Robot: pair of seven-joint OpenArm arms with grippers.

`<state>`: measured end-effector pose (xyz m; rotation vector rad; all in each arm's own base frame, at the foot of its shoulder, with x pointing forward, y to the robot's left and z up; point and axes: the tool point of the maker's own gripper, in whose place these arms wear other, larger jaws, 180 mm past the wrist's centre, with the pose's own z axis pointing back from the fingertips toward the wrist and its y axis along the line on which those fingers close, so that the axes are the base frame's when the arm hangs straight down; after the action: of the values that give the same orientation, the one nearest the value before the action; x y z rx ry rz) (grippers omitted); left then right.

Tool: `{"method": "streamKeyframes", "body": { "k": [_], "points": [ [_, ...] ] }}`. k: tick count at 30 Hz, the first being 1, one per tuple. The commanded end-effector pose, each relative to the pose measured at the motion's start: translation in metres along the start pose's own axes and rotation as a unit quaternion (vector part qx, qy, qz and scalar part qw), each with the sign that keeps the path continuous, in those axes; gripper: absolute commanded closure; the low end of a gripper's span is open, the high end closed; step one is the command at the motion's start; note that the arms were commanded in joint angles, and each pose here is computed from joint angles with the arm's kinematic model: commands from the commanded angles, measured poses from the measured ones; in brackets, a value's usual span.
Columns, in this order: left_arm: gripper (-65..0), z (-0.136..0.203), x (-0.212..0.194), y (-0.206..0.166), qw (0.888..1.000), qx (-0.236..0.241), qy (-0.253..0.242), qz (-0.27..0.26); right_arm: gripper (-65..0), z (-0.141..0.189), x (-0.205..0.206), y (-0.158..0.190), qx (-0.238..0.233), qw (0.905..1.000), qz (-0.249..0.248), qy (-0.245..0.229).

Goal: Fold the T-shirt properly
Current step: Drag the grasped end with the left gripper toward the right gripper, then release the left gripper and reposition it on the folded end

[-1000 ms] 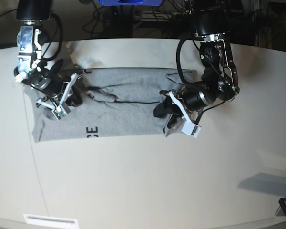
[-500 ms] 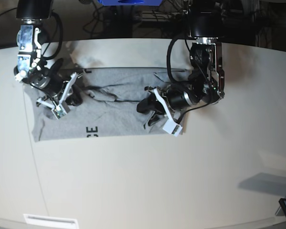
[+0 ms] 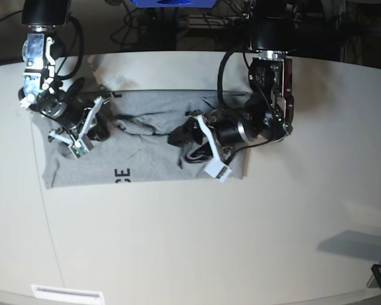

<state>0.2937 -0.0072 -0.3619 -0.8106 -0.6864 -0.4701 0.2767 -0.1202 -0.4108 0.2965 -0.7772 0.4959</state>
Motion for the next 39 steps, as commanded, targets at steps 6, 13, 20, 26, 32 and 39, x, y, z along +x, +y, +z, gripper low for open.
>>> {"method": "streamKeyframes", "body": {
  "k": [6,13,20,26,32,39],
  "points": [
    [-30.4,-0.016,0.041,-0.052,0.994,-0.096,-0.047,-0.033,-0.1,0.002,-0.007,-0.002,-0.003,0.9998,0.009,0.019],
    [-30.4,-0.007,0.066,-0.07,0.984,-0.149,-0.094,-0.016,-0.1,0.002,-0.007,-0.002,-0.003,0.9998,0.009,0.019],
    [-30.2,0.005,0.066,-0.044,0.991,-0.096,-0.077,-0.058,-0.1,0.002,-0.007,-0.002,-0.003,0.9998,0.009,0.02],
    [-30.1,0.04,0.06,0.0,0.987,0.052,-0.053,-0.146,-0.1,0.003,-0.011,0.0,-0.001,0.9997,0.007,0.023],
    [-11.6,0.067,0.054,0.035,0.972,0.154,-0.045,-0.174,-0.1,0.003,-0.011,0.0,-0.001,0.9997,0.007,0.023],
    [0.0,0.062,0.057,0.043,0.963,0.191,-0.037,-0.185,-0.1,0.003,-0.011,0.0,-0.001,0.9997,0.007,0.023]
  ]
}}
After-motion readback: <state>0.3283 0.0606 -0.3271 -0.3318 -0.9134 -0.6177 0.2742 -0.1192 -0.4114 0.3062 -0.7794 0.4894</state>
